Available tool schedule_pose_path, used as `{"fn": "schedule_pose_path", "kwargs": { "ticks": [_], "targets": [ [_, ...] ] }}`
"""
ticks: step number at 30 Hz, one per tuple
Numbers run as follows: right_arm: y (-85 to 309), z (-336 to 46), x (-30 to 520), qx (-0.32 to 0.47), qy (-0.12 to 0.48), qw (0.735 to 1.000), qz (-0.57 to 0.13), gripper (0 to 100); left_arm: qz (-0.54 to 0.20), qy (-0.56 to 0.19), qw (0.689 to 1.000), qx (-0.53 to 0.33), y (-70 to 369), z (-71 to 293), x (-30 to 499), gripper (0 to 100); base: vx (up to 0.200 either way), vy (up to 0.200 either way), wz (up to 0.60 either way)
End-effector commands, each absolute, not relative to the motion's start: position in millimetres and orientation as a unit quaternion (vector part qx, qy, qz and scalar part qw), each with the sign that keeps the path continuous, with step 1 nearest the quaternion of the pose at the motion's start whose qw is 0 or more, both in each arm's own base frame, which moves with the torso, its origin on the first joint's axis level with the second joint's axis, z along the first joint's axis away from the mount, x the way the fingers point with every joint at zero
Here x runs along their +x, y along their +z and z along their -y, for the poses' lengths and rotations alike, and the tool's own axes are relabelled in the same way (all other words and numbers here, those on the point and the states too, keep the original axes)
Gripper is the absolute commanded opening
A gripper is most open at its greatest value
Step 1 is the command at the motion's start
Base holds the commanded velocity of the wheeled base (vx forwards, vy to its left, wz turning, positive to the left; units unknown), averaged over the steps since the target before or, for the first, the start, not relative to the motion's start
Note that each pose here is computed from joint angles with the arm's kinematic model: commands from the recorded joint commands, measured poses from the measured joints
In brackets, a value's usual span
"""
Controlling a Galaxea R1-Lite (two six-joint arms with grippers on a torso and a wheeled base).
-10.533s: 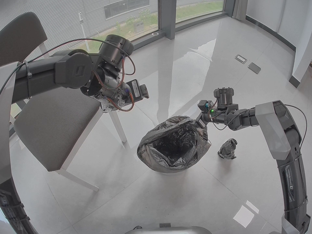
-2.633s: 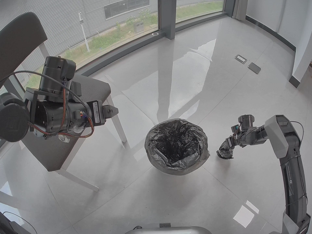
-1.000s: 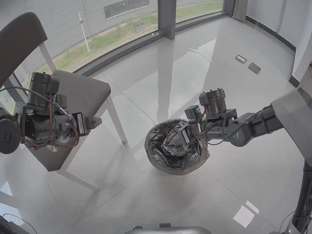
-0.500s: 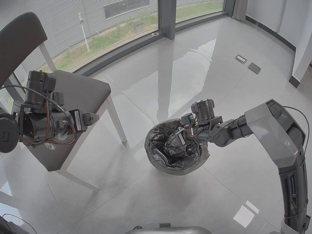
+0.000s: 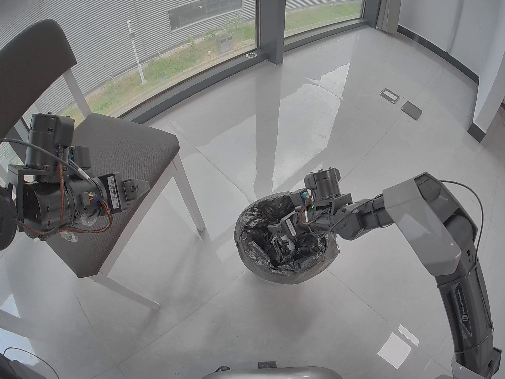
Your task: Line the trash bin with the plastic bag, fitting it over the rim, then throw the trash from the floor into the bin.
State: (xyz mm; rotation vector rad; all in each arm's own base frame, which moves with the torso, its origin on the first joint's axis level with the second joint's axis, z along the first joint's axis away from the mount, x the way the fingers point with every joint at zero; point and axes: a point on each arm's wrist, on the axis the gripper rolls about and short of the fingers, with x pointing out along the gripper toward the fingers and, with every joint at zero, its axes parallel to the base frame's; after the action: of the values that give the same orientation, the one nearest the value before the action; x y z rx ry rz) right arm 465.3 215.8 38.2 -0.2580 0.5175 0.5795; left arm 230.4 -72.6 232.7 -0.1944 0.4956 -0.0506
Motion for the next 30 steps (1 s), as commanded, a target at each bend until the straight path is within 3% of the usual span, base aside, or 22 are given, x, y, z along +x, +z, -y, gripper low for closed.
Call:
{"fn": "schedule_pose_path", "kwargs": {
  "ticks": [1,8,13,19,25,30],
  "targets": [
    [145,-187,448,-0.114,0.257,0.945,-0.168,100,-0.213,-0.008,0.971,-0.11,248,60,225,100,0.0,0.0,0.0],
    [277,-116,359,-0.142,0.188,0.963,-0.13,100,-0.143,0.004,0.987,-0.077,282,36,182,100,0.0,0.0,0.0],
    [326,-73,257,-0.146,0.112,0.974,-0.135,100,-0.112,0.0,0.992,-0.05,302,24,128,100,0.0,0.0,0.0],
    [331,-35,136,-0.091,0.046,0.991,-0.088,100,-0.106,0.033,0.993,-0.046,316,3,39,100,0.0,0.0,0.0],
    [290,-2,26,-0.08,0.025,0.995,-0.047,100,-0.111,0.059,0.991,-0.048,298,-13,-38,100,0.0,0.0,0.0],
    [252,12,-43,-0.086,-0.036,0.991,-0.097,100,-0.119,0.098,0.987,-0.051,277,-13,-78,100,0.0,0.0,0.0]
  ]
}}
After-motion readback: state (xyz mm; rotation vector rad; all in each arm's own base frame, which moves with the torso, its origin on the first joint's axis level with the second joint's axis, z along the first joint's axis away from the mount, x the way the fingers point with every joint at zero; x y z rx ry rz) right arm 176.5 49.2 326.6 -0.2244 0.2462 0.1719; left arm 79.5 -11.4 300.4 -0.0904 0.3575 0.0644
